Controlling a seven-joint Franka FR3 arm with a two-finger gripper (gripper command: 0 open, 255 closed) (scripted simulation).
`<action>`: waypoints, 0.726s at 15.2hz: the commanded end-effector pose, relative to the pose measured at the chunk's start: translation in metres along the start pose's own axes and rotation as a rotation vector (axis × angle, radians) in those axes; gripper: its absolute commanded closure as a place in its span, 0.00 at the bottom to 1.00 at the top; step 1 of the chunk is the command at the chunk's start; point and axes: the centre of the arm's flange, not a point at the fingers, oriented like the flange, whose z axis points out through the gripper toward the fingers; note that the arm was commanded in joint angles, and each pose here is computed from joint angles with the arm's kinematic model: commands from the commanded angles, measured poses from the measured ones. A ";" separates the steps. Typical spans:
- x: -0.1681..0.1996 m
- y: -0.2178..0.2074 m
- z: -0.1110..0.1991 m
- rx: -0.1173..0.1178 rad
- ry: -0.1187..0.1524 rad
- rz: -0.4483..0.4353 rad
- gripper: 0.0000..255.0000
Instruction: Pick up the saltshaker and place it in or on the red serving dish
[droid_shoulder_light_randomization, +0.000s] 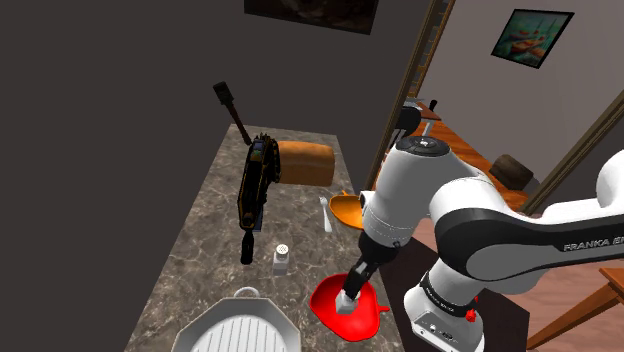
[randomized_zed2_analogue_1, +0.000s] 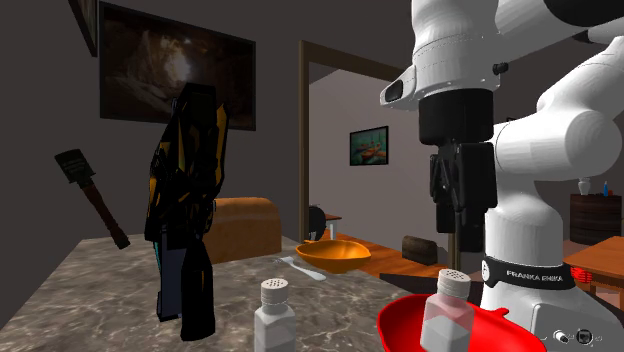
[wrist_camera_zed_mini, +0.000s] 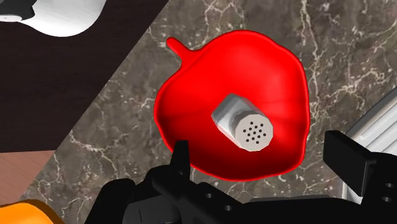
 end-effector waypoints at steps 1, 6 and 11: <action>0.000 0.000 -0.019 -0.001 -0.001 0.000 0.00; 0.000 0.000 -0.043 -0.001 -0.001 0.000 0.00; 0.000 0.000 -0.043 -0.001 -0.001 0.000 0.00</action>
